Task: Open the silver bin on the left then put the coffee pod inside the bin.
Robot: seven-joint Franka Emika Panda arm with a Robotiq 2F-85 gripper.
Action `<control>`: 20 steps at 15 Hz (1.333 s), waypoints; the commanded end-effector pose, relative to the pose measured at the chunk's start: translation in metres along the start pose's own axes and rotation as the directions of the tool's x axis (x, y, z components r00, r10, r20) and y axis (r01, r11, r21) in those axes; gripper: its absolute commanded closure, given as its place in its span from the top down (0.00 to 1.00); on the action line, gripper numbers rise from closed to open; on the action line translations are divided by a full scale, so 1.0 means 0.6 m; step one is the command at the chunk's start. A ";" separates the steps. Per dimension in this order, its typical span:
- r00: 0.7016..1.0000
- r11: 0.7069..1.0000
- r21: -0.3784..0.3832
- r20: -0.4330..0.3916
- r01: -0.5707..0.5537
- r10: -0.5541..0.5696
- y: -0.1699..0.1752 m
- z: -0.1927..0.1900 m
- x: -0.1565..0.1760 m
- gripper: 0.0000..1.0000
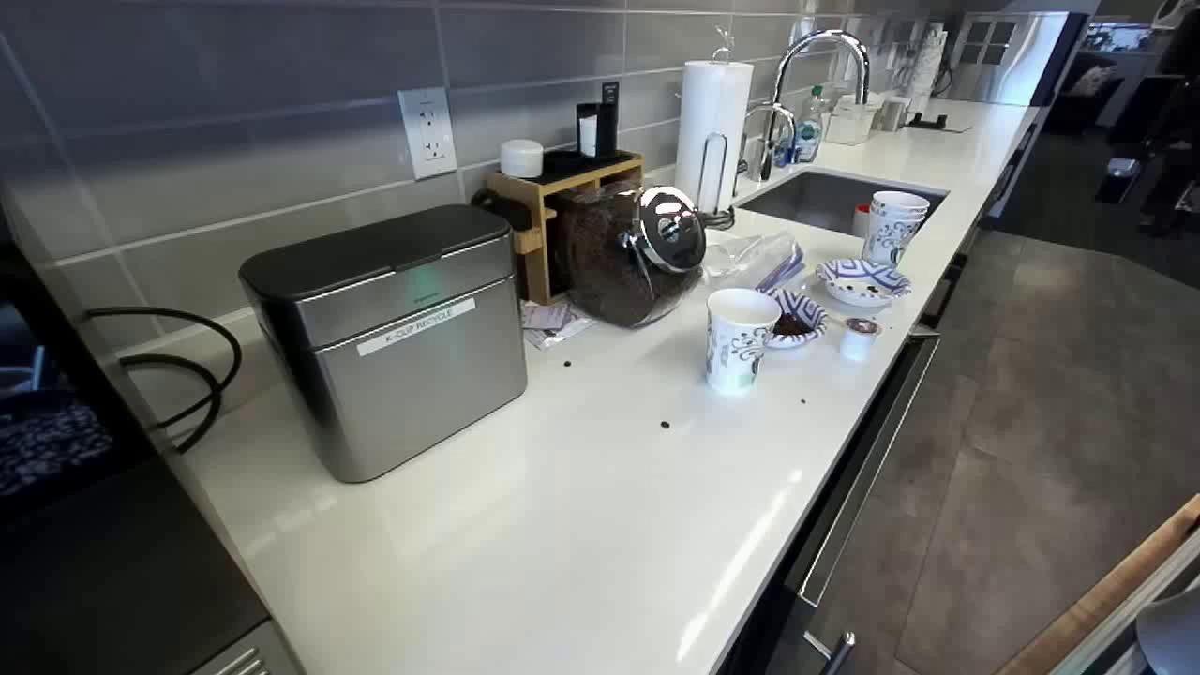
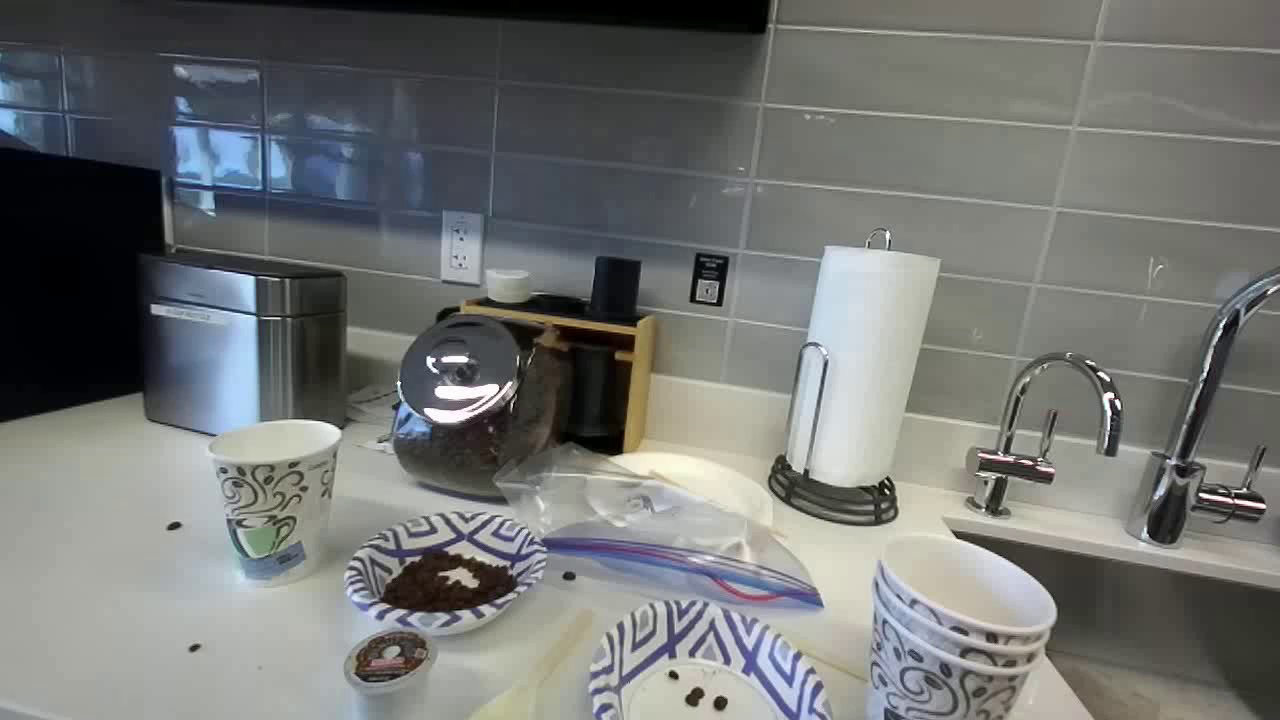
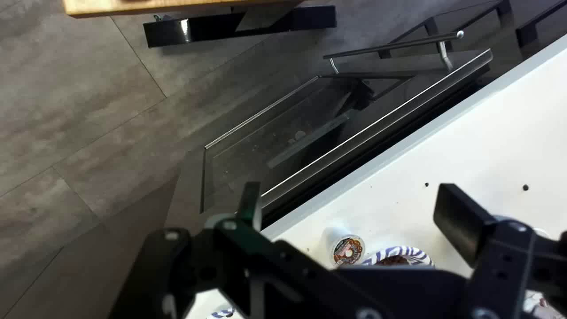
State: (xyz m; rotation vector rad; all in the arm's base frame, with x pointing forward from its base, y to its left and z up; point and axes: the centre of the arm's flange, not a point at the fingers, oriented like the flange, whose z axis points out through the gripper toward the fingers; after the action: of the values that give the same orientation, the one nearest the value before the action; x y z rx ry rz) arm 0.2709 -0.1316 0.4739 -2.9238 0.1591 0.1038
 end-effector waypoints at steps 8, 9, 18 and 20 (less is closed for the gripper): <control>1.000 1.000 0.000 0.000 0.000 0.000 0.000 0.000 0.000 1.00; 1.000 1.000 0.000 0.000 0.000 0.000 0.000 0.000 0.000 1.00; 0.908 0.892 -0.212 -0.039 0.400 -0.416 -0.259 -0.018 0.124 1.00; 0.845 0.820 -0.271 -0.042 0.505 -0.534 -0.348 -0.007 0.132 1.00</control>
State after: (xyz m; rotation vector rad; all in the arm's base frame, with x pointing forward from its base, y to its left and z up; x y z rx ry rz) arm 0.3421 0.0075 0.5091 -3.0955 -0.4739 -0.0959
